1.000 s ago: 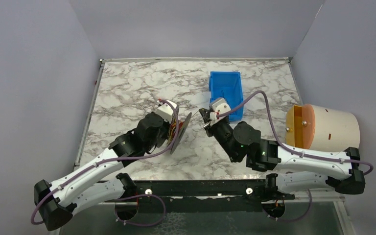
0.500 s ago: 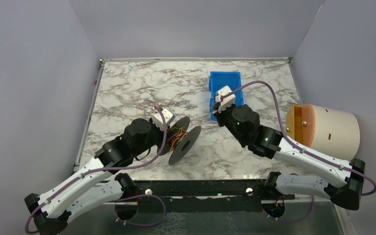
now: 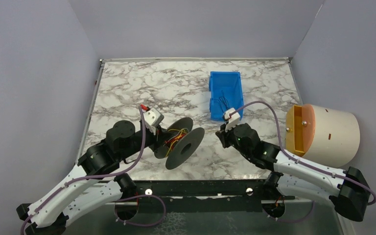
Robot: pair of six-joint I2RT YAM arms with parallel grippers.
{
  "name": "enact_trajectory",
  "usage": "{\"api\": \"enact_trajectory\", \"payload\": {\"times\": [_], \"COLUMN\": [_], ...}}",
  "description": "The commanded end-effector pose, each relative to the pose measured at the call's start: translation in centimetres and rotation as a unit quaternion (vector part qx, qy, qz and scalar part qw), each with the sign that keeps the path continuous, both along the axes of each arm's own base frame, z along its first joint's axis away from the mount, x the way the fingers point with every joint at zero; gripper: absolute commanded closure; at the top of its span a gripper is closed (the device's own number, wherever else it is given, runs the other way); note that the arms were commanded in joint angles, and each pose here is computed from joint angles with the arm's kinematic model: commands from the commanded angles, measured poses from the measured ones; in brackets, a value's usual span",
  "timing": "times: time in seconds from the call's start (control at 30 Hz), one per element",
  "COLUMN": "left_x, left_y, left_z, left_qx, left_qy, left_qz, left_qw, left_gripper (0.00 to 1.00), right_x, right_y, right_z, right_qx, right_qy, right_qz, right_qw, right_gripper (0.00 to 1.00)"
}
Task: Wrap the cables
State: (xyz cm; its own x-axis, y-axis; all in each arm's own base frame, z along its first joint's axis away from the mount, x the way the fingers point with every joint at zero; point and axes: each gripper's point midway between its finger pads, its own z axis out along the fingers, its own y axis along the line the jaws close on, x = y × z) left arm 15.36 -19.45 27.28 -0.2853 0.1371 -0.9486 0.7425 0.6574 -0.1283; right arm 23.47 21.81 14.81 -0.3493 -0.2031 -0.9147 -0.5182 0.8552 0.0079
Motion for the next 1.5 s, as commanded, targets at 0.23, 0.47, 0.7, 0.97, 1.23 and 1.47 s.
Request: {"api": "enact_trajectory", "payload": {"times": [0.23, 0.47, 0.7, 0.97, 1.23, 1.47], "left_x": [-0.1, 1.1, 2.7, 3.5, 4.3, 4.3], "left_y": [-0.3, 0.6, 2.6, 2.9, 3.5, 3.7], "left_z": [10.3, 12.3, 12.3, 12.8, 12.7, 12.8], "left_qx": [-0.21, -0.305, -0.381, -0.431, -0.44, -0.442], "left_qy": [-0.017, -0.002, 0.015, 0.021, 0.014, 0.01], "left_qz": [0.035, 0.091, 0.165, 0.185, 0.209, 0.212], "left_qw": [0.977, 0.948, 0.909, 0.883, 0.873, 0.872], "left_gripper": [1.0, 1.0, 1.0, 1.0, 1.0, 1.0], "right_x": [-5.3, -7.9, -9.4, -12.2, -14.3, -15.1], "right_y": [4.0, 6.5, 7.8, 10.1, 12.0, 13.6], "right_z": [-2.8, -3.0, -1.3, 1.2, 3.7, 5.1], "right_qx": [0.152, 0.219, 0.278, 0.319, 0.358, 0.367], "right_qy": [0.054, 0.086, 0.082, 0.081, 0.079, 0.075], "right_qz": [0.134, 0.205, 0.232, 0.279, 0.305, 0.314], "right_qw": [0.978, 0.95, 0.929, 0.902, 0.879, 0.873], "right_gripper": [0.99, 0.99, 0.99, 0.99, 0.99, 0.94]}}
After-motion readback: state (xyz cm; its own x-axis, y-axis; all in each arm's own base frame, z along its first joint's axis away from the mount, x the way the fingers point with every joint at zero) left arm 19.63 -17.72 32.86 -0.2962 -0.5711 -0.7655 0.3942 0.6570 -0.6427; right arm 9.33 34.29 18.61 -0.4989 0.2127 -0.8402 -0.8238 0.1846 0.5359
